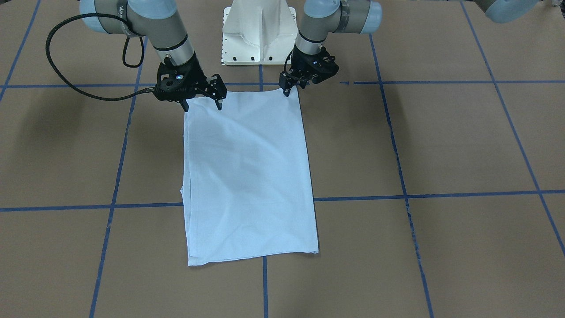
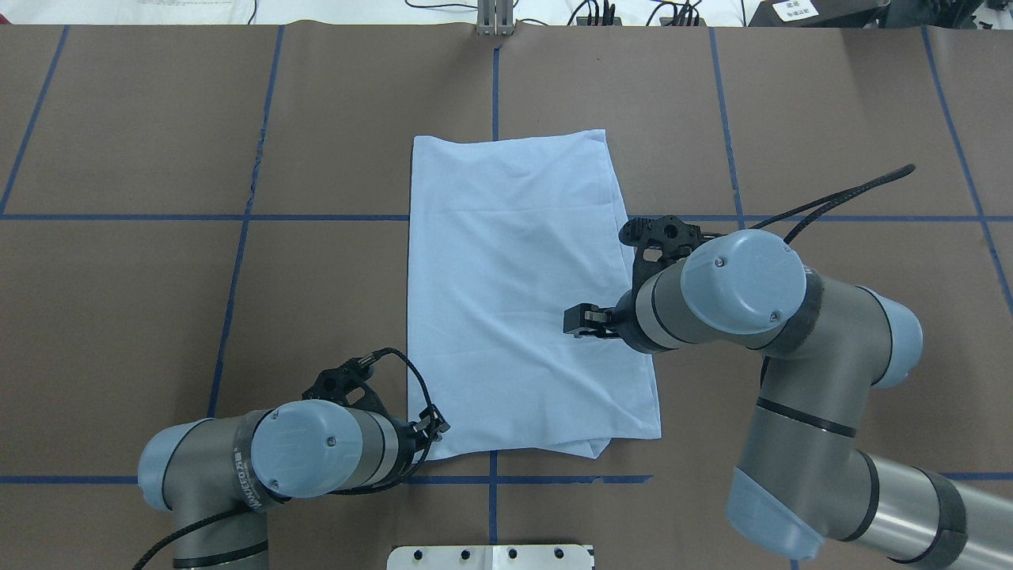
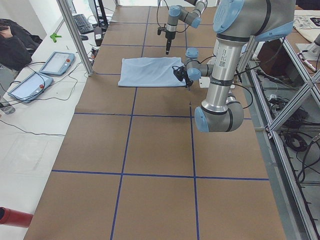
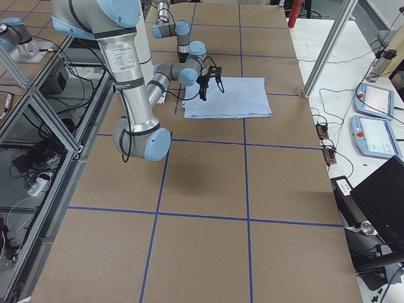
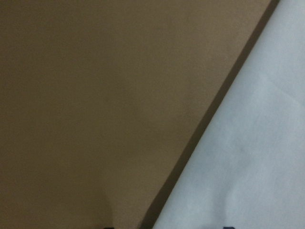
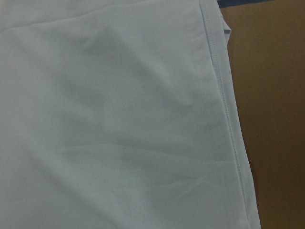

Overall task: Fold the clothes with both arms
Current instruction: 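Move the right gripper to the other near corner while the left holds its corner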

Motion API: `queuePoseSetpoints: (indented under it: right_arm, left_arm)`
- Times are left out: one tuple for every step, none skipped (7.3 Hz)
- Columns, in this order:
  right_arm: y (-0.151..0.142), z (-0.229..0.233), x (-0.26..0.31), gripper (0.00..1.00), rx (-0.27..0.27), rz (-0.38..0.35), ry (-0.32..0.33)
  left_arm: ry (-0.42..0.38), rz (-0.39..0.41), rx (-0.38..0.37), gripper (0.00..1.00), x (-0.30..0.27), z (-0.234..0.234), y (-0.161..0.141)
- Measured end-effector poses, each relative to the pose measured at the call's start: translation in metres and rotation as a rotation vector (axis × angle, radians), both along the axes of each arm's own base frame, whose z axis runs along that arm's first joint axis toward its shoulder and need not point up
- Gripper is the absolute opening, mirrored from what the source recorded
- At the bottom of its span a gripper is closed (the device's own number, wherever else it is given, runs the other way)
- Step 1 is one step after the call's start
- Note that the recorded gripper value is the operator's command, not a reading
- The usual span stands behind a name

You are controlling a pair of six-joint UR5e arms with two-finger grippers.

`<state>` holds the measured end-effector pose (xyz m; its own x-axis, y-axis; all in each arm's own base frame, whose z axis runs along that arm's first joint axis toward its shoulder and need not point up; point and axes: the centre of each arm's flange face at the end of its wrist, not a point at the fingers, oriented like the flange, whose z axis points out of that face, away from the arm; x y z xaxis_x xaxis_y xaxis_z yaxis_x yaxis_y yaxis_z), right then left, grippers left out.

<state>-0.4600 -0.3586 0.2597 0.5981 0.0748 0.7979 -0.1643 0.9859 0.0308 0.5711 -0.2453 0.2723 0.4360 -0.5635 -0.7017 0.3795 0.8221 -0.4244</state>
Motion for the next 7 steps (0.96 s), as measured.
queuePoseSetpoints:
  right_arm:
    - [0.0000,0.0004,0.0000,1.00,0.000,0.000,0.001]
    - [-0.0001,0.0010,-0.0001,1.00,-0.001,0.000,0.002]
    - [-0.0003,0.0016,-0.0004,1.00,-0.001,0.000,0.003]
    - [-0.0004,0.0021,-0.0007,1.00,-0.002,0.000,0.004]
    - [-0.0007,0.0022,-0.0010,1.00,-0.002,0.001,0.005]
    - [-0.0011,0.0024,-0.0009,1.00,-0.002,0.001,0.005]
    - [-0.0013,0.0027,-0.0008,1.00,-0.003,0.002,0.006]
  left_arm:
    - [0.001,0.000,0.000,0.61,0.0001,-0.0004,0.0000]
    - [0.002,0.000,0.000,0.54,0.0003,-0.0008,-0.0001]
    - [0.002,0.001,0.000,0.53,0.0007,-0.0014,0.0002]
    - [0.003,0.001,0.001,0.53,0.0009,-0.0018,0.0003]
    - [0.004,0.000,0.001,0.53,0.0010,-0.0020,0.0002]
    - [0.003,0.000,0.001,0.53,0.0012,-0.0020,0.0002]
    - [0.003,0.001,0.001,0.53,0.0015,-0.0018,0.0005]
